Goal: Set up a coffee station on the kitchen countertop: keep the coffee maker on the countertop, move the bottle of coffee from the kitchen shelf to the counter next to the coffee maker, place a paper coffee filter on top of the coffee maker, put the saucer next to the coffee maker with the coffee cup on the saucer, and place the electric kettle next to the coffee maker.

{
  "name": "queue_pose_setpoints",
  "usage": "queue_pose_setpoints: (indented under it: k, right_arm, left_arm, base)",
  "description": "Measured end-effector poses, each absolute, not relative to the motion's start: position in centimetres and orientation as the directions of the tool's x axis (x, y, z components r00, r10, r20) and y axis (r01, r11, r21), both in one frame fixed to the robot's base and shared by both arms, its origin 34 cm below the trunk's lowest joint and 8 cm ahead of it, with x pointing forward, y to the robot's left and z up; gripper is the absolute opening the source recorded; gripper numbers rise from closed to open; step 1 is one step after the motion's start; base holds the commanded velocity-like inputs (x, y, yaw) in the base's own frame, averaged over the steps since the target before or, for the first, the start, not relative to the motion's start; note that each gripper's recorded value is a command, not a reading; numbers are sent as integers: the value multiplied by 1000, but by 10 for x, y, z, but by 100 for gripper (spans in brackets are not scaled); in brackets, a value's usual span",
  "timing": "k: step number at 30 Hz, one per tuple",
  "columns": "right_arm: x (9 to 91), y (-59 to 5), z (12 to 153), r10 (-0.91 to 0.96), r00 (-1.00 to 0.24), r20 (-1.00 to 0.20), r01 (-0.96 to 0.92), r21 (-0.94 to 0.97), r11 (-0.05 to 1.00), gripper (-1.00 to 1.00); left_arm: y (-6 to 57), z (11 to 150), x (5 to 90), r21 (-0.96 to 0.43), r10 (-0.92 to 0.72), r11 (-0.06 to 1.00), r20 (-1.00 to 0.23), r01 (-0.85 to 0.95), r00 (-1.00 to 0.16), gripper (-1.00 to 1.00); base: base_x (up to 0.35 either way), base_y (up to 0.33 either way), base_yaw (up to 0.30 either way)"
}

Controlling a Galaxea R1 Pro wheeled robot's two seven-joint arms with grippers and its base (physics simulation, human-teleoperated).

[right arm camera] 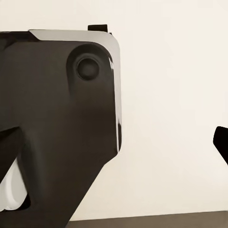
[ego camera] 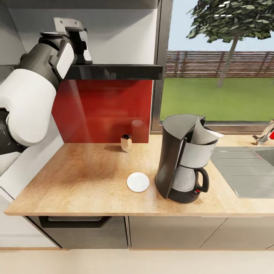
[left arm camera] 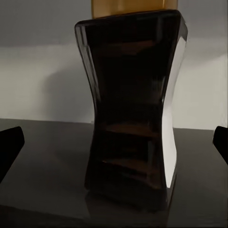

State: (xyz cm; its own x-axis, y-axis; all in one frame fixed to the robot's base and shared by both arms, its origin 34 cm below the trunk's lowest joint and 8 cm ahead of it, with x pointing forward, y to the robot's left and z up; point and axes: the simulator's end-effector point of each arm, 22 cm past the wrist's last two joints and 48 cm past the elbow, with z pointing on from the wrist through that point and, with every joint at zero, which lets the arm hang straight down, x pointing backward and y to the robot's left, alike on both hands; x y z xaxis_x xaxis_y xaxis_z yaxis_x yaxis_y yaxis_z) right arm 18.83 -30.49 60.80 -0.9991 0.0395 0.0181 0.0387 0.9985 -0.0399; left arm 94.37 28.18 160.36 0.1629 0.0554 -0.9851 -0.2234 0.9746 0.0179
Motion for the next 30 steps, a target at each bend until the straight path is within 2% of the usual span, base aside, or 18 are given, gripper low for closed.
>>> queue_pose_setpoints:
  k: [21, 30]
  right_arm:
    - [187, -306, 608, 39, -999, 19, 38, -41, 998, 100]
    - [188, -306, 608, 39, -999, 18, 38, -41, 998, 100]
  left_arm:
    - [281, 1598, 945, 19, 54, 975, -986, -221, 156, 100]
    - [281, 1599, 945, 18, 54, 975, -986, -221, 159, 100]
  base:
    - [67, 0, 0]
    - [171, 0, 0]
